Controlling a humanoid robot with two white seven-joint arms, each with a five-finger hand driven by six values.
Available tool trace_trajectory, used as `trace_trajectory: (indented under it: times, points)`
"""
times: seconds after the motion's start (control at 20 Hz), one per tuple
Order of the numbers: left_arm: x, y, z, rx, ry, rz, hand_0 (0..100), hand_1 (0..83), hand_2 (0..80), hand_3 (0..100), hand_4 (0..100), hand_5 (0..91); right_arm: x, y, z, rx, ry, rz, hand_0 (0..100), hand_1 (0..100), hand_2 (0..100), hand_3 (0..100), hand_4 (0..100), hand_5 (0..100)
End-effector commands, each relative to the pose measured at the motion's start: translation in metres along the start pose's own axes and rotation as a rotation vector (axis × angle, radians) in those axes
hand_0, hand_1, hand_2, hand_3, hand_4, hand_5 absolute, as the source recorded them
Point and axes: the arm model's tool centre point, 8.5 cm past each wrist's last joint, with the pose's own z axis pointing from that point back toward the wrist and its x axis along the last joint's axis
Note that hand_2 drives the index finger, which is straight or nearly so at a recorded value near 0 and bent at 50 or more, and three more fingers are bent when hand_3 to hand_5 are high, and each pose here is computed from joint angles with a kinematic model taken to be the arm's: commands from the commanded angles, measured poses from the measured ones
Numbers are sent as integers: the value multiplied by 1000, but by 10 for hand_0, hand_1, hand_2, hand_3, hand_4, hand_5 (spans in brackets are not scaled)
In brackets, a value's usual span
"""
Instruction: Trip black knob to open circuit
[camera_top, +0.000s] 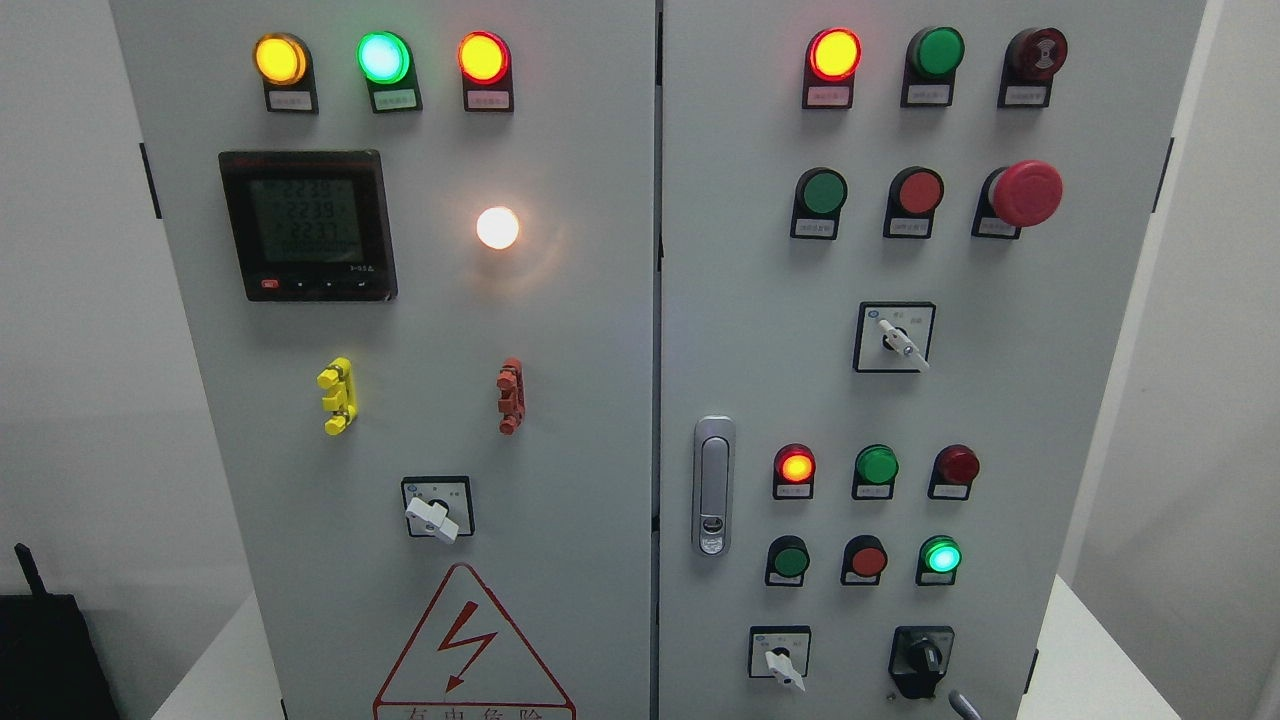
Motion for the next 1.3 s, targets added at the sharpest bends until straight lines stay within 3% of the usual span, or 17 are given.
trace_trajectory:
  times: [0.0, 0.4, 0.55, 0.6, 0.65, 0.7, 0.8, 0.95, 1.05, 1.25]
  points:
    - [0, 0, 0, -2, 4, -23, 120, 389, 0, 0, 0, 0, 1, 13, 11, 21, 6, -24, 0, 0, 0, 1000, 955, 975]
    - [0, 0, 0, -2, 3, -23, 120, 389, 0, 0, 0, 0, -1, 14, 43, 14, 38, -31, 0, 0, 0, 1000, 893, 867]
    - [0, 0, 0, -2, 3, -23, 120, 389, 0, 0, 0, 0, -3, 15, 49, 8, 46, -37, 0, 0, 0, 879, 744, 699]
    - [0, 0, 0, -2, 4, -23, 120, 389, 0, 0, 0, 0, -3, 15, 50, 15, 48, -38, 0, 0, 0, 751, 567, 519]
    - [0, 0, 0, -2, 4, -23, 120, 389, 0, 0, 0, 0, -3, 17, 51, 30, 46, -40, 0, 0, 0, 694, 518, 470]
    - [0, 0, 0, -2, 3, -23, 120, 389, 0, 0, 0, 0, -3, 19, 53, 41, 43, -44, 0, 0, 0, 506, 355, 358]
    - [0, 0, 0, -2, 3, -23, 120, 389, 0, 0, 0, 0, -3, 20, 55, 46, 31, -46, 0, 0, 0, 328, 214, 265]
    - [0, 0, 0, -2, 4, -23, 120, 389, 0, 0, 0, 0, -3, 20, 59, 45, 28, -47, 0, 0, 0, 85, 2, 41]
    - [0, 0, 0, -2, 3, -23, 120, 389, 0, 0, 0, 0, -3, 19, 63, 44, 28, -47, 0, 0, 0, 21, 0, 0]
    - [0, 0, 0, -2, 3, -23, 120, 389, 0, 0, 0, 0, -4, 20, 66, 46, 33, -48, 0, 0, 0, 0, 0, 0]
